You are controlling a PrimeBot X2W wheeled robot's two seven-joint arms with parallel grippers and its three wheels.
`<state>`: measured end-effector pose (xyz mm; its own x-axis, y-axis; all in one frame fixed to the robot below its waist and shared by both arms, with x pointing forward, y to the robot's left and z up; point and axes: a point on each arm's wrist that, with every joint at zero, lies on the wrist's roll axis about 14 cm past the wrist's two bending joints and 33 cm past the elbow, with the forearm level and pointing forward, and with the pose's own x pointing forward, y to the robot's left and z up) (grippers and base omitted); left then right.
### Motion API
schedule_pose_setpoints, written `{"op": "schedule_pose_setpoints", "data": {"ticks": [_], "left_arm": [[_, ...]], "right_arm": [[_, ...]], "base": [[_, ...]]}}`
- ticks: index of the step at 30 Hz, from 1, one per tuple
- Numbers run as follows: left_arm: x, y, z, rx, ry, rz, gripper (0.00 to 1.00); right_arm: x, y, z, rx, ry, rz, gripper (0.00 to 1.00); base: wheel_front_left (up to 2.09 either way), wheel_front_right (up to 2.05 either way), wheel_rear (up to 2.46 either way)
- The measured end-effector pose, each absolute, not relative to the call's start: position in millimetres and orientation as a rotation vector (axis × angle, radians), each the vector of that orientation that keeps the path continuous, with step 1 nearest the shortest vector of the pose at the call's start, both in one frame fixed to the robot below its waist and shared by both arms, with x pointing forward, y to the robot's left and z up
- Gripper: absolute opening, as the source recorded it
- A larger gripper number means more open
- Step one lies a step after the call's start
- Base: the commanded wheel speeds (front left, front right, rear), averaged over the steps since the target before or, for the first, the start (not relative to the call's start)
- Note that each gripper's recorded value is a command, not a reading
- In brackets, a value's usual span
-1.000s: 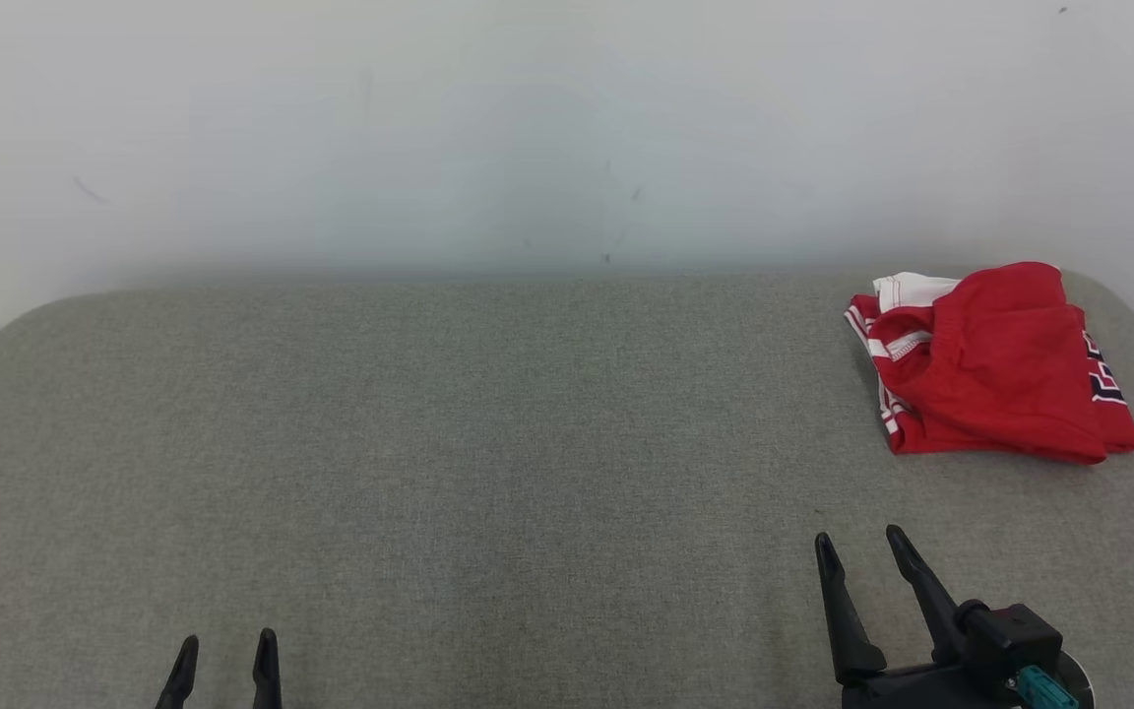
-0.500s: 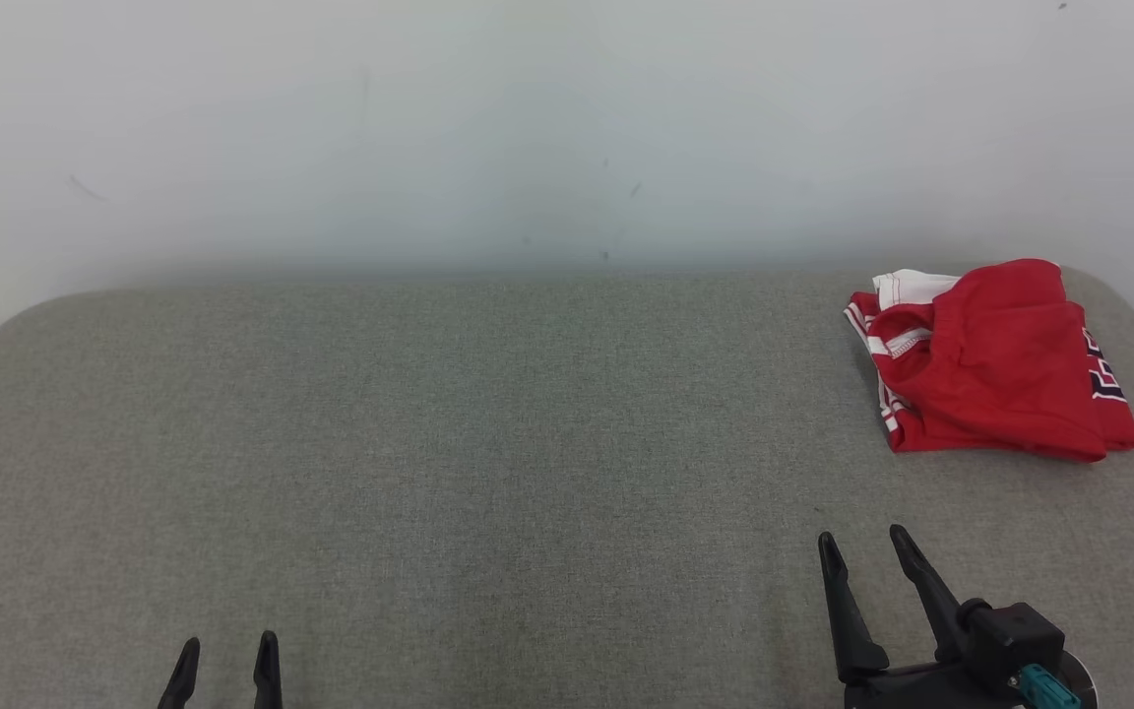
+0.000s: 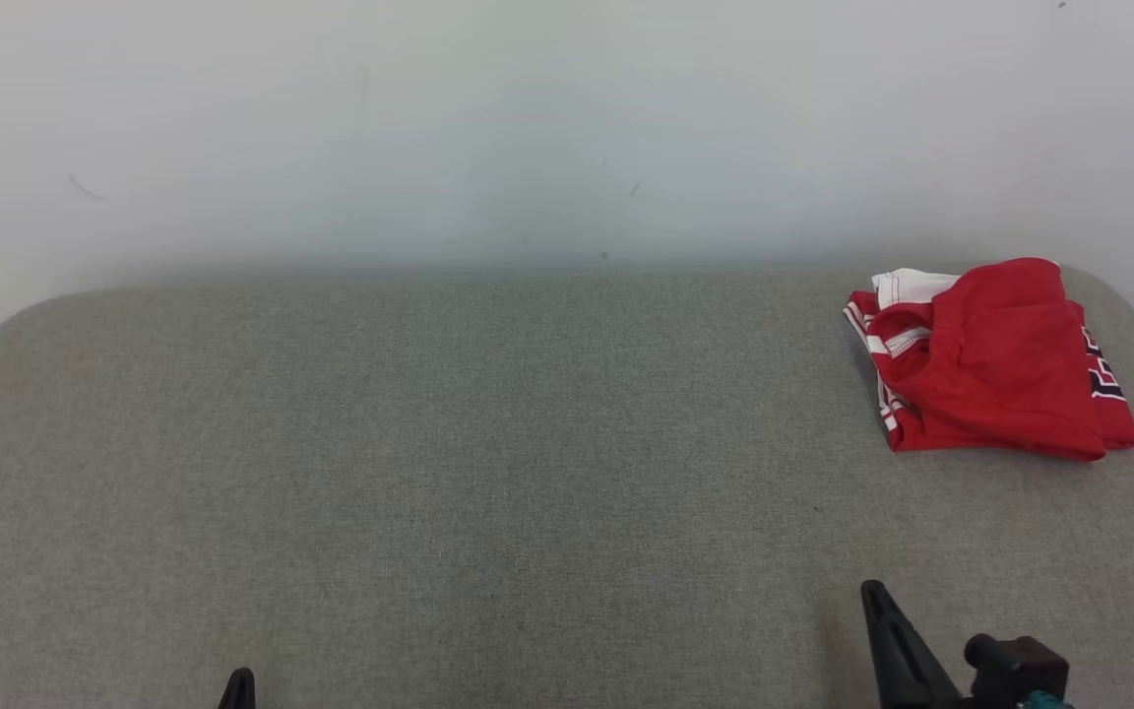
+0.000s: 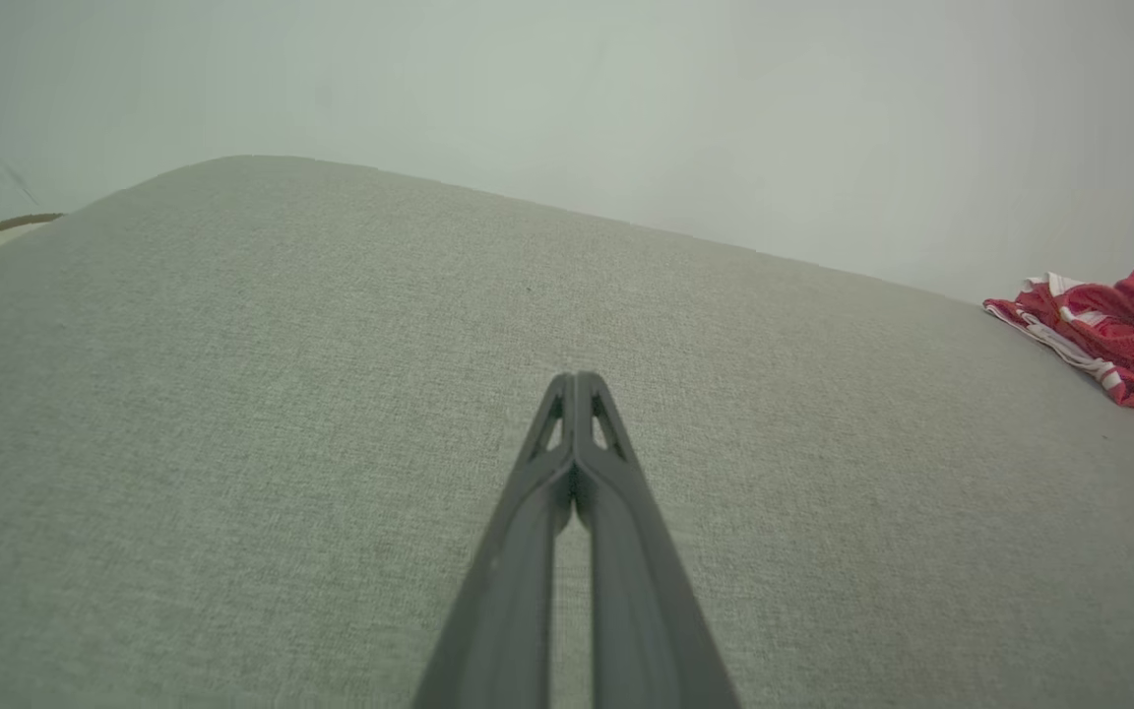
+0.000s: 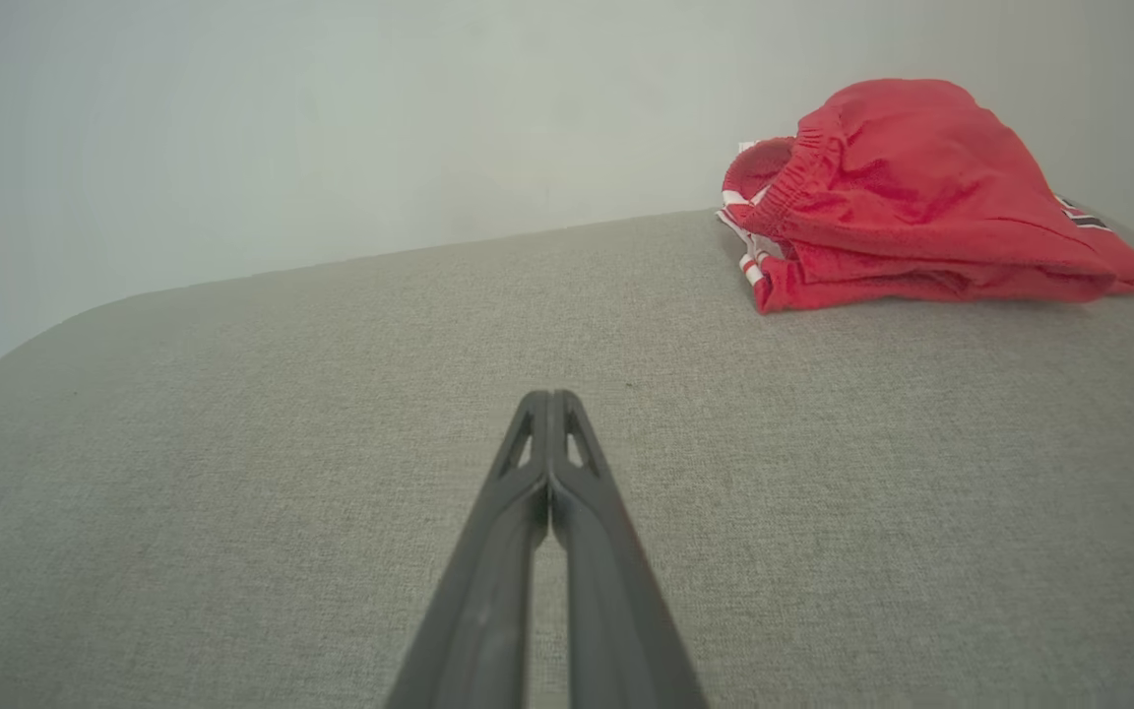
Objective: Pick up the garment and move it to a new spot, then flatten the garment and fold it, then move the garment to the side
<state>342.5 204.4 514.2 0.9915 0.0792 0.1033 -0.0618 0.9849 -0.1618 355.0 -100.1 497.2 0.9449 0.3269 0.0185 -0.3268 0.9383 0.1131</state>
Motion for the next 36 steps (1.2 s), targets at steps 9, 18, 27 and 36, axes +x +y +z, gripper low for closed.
{"op": "schedule_pose_setpoints", "data": {"ticks": [9, 18, 27, 36], "left_arm": [[353.0, 195.9, 514.1, -0.362, -0.113, 0.059, 0.0], [369.2, 184.2, 515.4, -0.619, -0.108, 0.038, 0.0], [386.3, 172.5, 515.9, -0.889, -0.088, 0.025, 0.0], [399.4, 161.9, 516.5, -1.089, -0.066, 0.011, 0.0]], "right_arm": [[369.7, -127.9, 492.6, 0.29, 0.063, 0.232, 0.0], [386.4, -161.9, 490.0, 0.526, 0.117, 0.117, 0.0], [400.5, -193.1, 491.5, 0.795, 0.138, 0.025, 0.0], [408.7, -214.3, 494.1, 1.02, 0.135, -0.022, 0.0]], "base": [[0.0, 0.0, 0.0], [0.0, 0.0, 0.0], [0.0, 0.0, 0.0], [0.0, 0.0, 0.0]]}}
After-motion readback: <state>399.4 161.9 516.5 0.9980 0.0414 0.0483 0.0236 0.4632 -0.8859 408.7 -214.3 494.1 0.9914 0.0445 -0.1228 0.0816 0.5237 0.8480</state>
